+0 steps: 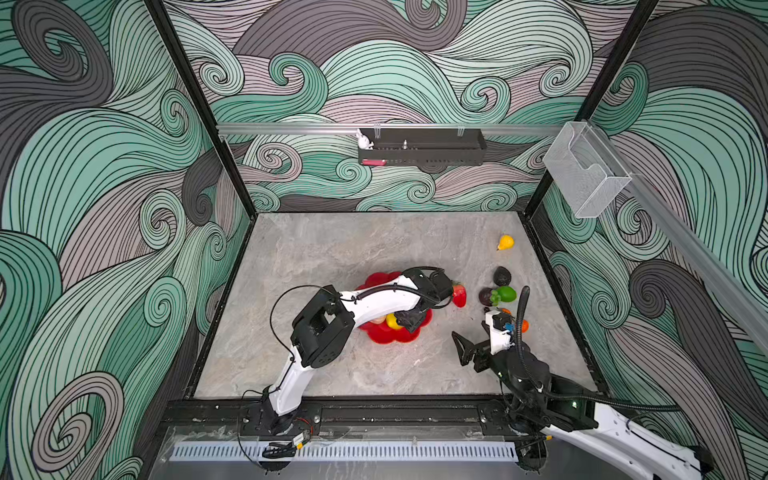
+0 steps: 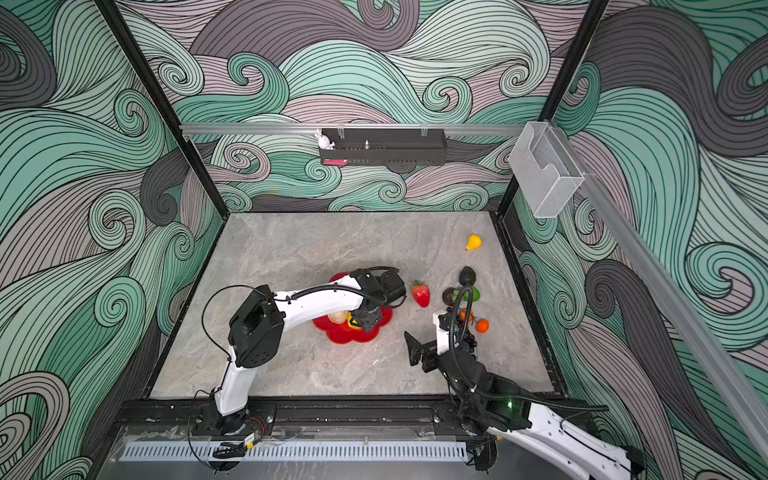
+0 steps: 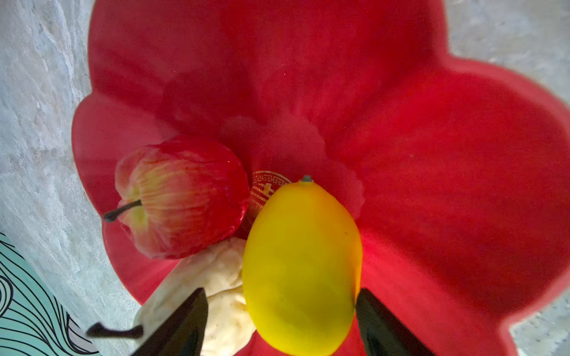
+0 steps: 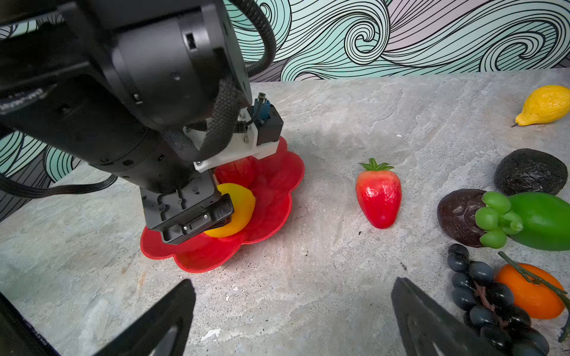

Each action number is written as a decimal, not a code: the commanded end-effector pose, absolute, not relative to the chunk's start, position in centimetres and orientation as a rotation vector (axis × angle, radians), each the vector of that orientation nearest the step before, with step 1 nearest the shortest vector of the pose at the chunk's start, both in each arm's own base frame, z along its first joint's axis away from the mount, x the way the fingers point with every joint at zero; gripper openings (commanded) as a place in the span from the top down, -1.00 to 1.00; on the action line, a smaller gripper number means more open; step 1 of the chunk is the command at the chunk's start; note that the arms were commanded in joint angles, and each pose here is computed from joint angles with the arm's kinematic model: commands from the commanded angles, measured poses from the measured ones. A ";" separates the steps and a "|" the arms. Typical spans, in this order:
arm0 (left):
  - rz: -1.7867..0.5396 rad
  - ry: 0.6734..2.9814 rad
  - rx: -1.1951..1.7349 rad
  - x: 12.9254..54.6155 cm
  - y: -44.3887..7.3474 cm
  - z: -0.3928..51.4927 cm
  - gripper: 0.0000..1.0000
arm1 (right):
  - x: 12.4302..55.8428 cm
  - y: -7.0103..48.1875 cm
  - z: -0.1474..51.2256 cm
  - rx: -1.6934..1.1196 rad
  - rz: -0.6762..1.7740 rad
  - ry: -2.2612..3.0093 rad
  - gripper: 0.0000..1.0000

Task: Place and organize the fake fruits in the fruit bowl
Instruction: 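Open the left gripper beside the pear and draw it back, then move the right gripper to the dark avocado and grasp it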

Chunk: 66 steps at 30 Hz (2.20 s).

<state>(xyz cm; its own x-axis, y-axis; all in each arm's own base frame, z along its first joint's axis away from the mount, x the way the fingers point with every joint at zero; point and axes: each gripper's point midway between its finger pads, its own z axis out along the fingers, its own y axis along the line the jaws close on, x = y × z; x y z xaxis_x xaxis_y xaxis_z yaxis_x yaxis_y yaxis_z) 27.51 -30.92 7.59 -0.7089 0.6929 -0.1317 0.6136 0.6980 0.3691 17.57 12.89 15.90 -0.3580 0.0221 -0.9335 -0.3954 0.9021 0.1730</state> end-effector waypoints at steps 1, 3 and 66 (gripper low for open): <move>0.341 2.616 1.013 27.1 -31.9 10.5 -0.57 | 17.7 12.9 15.4 -0.291 0.426 1.899 -0.99; 0.312 2.618 1.012 27.0 -32.0 10.9 -0.58 | 17.7 12.9 15.4 -0.289 0.424 1.900 -0.99; -0.406 1.949 0.384 19.1 -15.4 15.4 -0.78 | 40.7 -5.8 7.2 0.587 -0.211 2.612 -0.64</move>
<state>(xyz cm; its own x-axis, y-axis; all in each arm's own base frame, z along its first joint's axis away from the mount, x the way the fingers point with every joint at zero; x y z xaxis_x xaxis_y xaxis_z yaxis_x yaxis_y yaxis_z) 18.88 -15.27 14.59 -0.4128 0.1021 -0.9051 0.4389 0.8930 -0.0994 39.86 -4.93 6.59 -0.8045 0.4020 -0.4373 0.4491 0.8935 -0.0049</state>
